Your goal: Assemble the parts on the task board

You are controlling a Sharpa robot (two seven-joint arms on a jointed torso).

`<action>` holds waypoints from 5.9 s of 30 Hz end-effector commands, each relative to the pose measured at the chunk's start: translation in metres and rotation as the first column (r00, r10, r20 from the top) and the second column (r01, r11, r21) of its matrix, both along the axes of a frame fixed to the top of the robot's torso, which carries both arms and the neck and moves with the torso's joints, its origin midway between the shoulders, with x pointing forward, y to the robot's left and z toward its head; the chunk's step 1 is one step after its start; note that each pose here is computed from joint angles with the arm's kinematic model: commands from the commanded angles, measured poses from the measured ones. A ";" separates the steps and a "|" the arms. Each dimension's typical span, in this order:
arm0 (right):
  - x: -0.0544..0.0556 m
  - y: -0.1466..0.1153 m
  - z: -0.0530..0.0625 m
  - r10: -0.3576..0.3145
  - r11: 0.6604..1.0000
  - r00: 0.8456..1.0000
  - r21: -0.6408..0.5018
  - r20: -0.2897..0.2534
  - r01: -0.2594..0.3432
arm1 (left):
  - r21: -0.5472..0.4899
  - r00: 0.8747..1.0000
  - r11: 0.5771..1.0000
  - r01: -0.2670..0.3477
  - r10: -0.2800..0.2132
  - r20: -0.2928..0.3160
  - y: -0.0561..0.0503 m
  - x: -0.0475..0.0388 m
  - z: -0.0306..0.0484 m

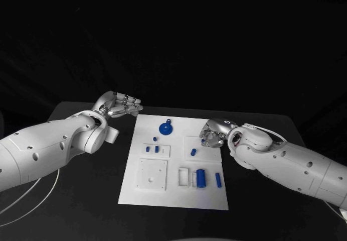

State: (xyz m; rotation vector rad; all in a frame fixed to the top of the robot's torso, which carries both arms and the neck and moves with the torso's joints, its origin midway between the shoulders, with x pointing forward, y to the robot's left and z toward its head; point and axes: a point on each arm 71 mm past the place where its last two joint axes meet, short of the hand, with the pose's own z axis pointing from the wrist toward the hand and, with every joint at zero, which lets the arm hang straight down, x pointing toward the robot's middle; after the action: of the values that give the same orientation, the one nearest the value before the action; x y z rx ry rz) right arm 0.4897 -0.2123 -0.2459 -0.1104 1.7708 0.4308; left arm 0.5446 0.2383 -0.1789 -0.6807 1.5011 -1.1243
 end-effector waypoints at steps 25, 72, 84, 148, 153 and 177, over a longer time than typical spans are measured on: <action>-0.003 0.012 -0.012 0.005 0.995 0.998 -0.104 0.069 0.002 | -0.074 0.999 0.997 -0.020 0.018 -0.031 0.002 0.0011 0.0002; -0.005 0.016 -0.001 -0.058 0.998 0.991 -0.001 0.119 0.058 | -0.088 0.998 0.995 -0.052 0.050 -0.027 0.009 0.0057 0.0000; -0.007 0.015 0.023 -0.078 0.990 0.989 0.125 0.123 0.062 | -0.079 0.997 0.994 -0.070 0.068 -0.028 0.014 0.0090 -0.0010; -0.096 0.163 -0.045 0.256 0.961 0.947 0.057 0.197 -0.271 | -0.044 0.999 0.998 -0.041 0.042 0.006 -0.025 0.0080 -0.0077; -0.096 0.162 -0.045 0.243 0.964 0.949 0.062 0.203 -0.260 | -0.044 0.999 0.998 -0.043 0.043 0.002 -0.024 0.0082 -0.0080; -0.093 0.159 -0.051 0.228 0.970 0.956 0.046 0.186 -0.240 | -0.048 0.999 0.998 -0.037 0.037 -0.008 -0.025 0.0083 -0.0087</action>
State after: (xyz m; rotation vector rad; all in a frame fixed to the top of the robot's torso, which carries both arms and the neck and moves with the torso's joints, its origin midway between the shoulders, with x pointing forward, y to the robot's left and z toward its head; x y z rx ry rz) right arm 0.3971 -0.0541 -0.2964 -0.2921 1.5706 0.6362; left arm 0.5533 0.2164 -0.1879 -0.7472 1.4561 -1.1154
